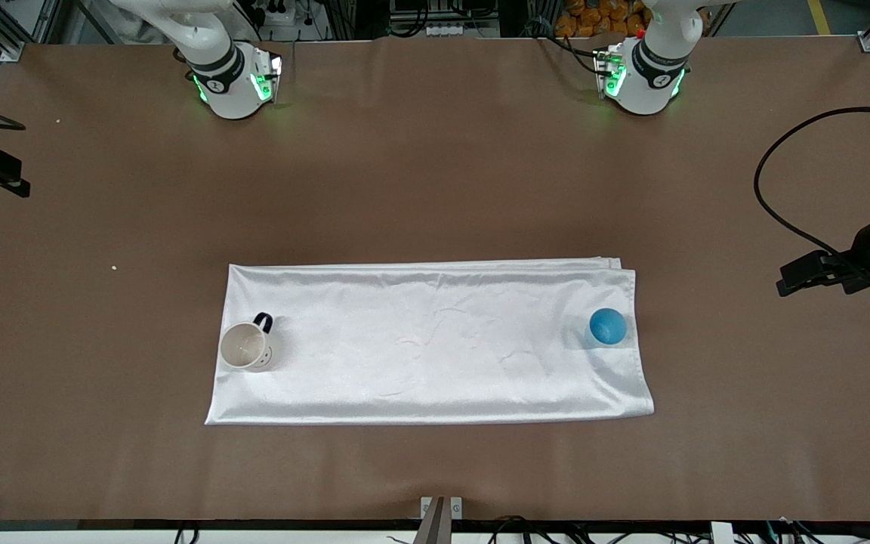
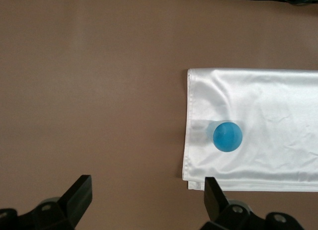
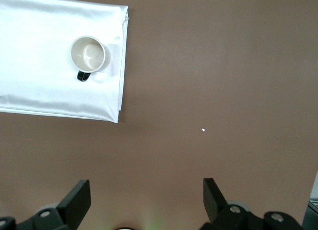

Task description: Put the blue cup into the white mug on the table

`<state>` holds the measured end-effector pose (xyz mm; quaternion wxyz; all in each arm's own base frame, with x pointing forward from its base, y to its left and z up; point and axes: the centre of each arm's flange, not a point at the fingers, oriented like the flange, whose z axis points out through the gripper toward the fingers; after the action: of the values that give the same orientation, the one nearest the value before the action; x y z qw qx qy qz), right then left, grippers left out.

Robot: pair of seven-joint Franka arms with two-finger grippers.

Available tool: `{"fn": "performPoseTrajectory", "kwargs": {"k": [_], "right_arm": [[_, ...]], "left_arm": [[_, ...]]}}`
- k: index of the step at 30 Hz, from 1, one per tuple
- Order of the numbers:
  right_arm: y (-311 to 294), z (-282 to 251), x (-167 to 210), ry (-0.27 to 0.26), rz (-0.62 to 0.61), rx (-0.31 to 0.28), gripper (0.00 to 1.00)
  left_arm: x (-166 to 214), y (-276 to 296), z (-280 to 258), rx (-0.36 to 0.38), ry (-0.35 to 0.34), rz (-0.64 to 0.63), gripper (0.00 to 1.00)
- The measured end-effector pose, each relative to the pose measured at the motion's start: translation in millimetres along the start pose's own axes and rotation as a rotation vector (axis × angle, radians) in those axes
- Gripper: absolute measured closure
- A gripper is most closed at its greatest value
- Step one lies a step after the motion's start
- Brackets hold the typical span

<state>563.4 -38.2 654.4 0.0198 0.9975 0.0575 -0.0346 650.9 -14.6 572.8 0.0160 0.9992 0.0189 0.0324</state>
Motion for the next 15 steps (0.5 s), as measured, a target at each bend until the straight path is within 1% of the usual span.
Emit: {"fn": "performPoseTrajectory", "kwargs": {"k": [8, 12, 15], "right_arm": [[-20, 31, 16, -0.004, -0.032, 0.011, 0.0], [-30, 59, 29, 0.014, -0.047, 0.017, 0.0], [-37, 83, 37, 0.03, -0.06, 0.016, 0.0]], "left_arm": [[-1, 0, -5, 0.0, 0.007, 0.0, 0.0], [-1, 0, -5, 0.001, 0.007, -0.008, 0.0], [-1, -2, -5, 0.001, 0.008, -0.039, 0.0]]}}
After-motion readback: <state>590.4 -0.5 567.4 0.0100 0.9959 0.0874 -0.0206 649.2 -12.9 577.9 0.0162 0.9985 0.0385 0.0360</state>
